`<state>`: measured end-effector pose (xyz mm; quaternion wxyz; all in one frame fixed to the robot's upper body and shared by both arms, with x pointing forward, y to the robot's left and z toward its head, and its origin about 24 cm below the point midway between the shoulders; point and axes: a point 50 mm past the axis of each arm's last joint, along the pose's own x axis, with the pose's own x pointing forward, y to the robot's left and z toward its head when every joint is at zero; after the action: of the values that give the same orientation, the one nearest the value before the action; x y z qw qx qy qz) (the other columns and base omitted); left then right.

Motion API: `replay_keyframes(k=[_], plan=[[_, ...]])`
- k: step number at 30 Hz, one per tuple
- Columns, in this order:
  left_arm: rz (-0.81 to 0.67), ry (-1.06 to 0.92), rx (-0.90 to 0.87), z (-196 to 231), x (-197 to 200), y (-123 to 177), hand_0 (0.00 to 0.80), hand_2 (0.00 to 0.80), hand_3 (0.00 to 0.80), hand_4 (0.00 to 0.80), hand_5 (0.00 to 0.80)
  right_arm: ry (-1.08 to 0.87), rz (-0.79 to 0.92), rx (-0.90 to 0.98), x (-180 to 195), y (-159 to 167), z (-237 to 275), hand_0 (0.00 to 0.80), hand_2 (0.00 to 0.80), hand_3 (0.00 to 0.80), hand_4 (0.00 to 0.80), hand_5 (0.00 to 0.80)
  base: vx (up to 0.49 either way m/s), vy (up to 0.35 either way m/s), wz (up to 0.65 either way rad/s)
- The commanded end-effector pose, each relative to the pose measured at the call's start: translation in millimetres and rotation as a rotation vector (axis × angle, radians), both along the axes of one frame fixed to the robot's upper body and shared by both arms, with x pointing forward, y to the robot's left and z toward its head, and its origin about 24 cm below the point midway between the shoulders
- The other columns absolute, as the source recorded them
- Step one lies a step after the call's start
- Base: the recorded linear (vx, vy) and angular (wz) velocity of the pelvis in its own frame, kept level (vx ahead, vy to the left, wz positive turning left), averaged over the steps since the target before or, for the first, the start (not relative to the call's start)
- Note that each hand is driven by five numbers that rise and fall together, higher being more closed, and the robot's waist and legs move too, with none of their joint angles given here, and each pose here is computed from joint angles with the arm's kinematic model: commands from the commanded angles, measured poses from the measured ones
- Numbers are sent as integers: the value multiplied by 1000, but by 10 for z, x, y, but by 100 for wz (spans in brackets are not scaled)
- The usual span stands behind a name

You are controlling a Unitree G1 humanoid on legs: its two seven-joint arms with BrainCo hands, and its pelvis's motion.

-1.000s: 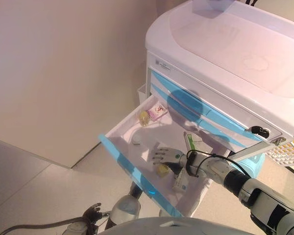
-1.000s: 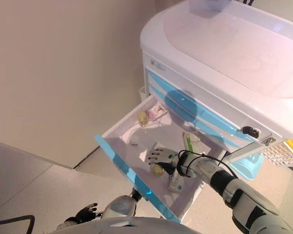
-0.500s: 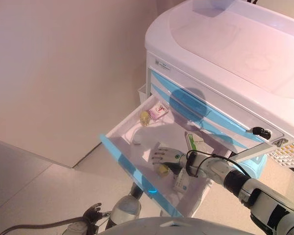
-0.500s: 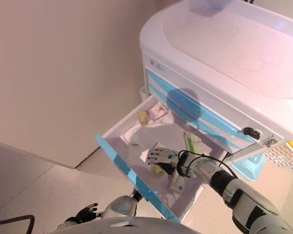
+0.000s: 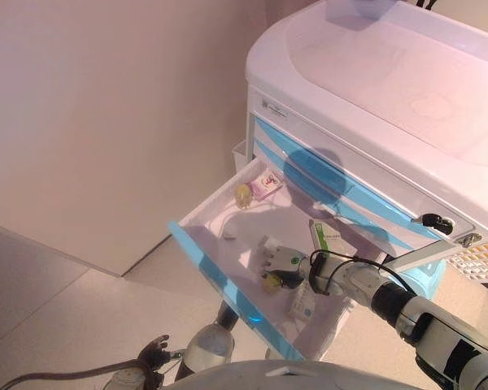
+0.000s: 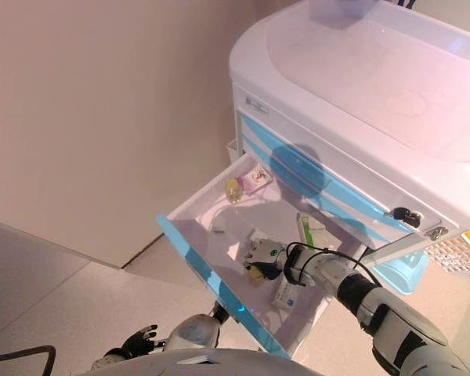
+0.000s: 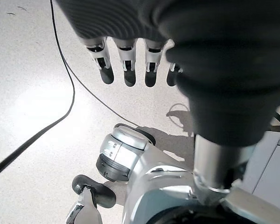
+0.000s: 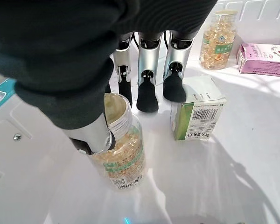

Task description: Open the drawer and pick up the medicine

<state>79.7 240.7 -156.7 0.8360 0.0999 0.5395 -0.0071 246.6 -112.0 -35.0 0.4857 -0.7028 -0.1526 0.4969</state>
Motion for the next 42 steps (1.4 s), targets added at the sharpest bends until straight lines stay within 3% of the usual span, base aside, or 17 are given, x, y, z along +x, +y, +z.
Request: replay_keyframes(k=[1,17,31,42], plan=[[-64,15,17,-7,0,-6,0,0,0,0,0,10,66,72,-91,156,31,800,800,800,800,800,0,0,0],[-51,20,33,0,-16,40,0,0,0,0,0,-41,65,120,2,125,359,800,800,800,800,800,0,0,0],[8,37,43,25,-44,168,0,0,0,0,0,-34,127,164,-1,17,1574,800,800,800,800,800,9,20,-16],[21,47,32,12,-43,149,0,0,0,0,0,65,0,354,113,-128,2406,800,800,800,800,800,17,25,-15]])
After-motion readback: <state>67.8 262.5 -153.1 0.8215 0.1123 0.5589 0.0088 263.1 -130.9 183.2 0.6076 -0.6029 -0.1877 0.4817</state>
